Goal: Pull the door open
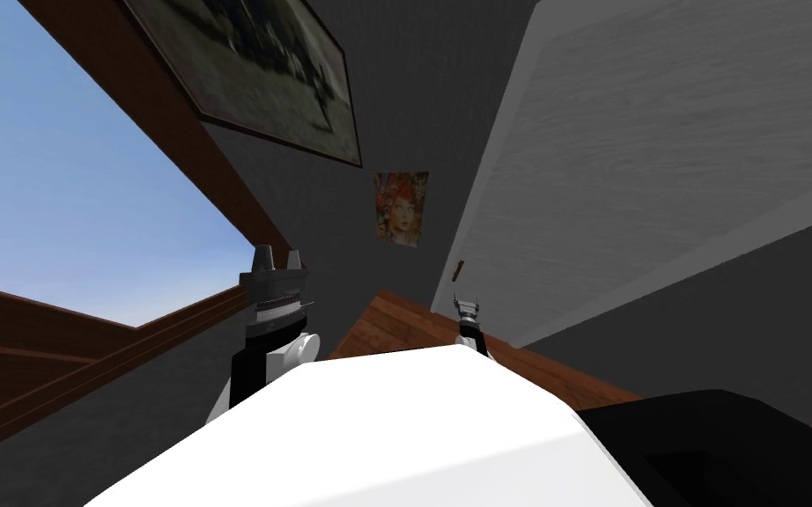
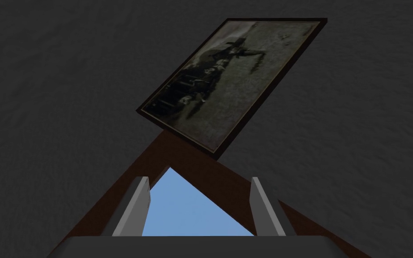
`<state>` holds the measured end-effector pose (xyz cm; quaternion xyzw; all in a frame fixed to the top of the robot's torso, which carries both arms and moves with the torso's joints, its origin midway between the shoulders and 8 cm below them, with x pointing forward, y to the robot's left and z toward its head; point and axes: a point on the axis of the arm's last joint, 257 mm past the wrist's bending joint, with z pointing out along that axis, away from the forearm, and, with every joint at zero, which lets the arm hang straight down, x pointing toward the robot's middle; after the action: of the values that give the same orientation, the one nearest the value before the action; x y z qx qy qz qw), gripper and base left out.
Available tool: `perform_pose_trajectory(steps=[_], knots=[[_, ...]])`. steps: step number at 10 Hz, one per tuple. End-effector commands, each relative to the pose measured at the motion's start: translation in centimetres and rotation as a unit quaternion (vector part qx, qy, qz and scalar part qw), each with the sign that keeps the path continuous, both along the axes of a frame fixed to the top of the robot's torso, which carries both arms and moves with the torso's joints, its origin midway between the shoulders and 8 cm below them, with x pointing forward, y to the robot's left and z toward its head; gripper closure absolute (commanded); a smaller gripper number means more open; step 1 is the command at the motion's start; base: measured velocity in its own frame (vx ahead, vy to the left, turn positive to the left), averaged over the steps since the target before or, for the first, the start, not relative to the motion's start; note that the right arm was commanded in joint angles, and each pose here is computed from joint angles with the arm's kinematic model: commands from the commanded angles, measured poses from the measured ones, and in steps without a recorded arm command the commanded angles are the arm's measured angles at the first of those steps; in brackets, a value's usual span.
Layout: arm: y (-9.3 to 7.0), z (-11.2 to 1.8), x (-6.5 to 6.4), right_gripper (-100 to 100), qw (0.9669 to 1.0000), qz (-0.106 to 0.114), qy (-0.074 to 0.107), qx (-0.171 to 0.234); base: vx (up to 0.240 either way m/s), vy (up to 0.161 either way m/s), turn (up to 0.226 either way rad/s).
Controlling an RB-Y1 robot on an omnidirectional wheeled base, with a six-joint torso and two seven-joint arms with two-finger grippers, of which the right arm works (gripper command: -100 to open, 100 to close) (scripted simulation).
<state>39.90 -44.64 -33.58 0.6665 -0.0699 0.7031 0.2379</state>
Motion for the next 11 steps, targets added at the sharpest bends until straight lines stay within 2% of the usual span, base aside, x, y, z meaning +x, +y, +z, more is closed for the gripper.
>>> perform_pose_trajectory(steps=[1, 5, 9, 11], knots=[[-0.7, -0.9, -0.5, -100, 0.9998, -0.008, 0.000, 0.018, 0.093, -0.017, 0.073], [-3.3, -3.2, -2.1, -100, 0.9971, -0.035, -0.002, 0.068, 0.123, -0.041, 0.101], [-4.9, -4.5, -3.2, -100, 0.9938, -0.055, -0.005, 0.097, 0.109, -0.038, 0.071], [-6.0, -5.3, -4.0, -100, 0.9910, -0.068, -0.008, 0.115, 0.110, -0.040, 0.070]])
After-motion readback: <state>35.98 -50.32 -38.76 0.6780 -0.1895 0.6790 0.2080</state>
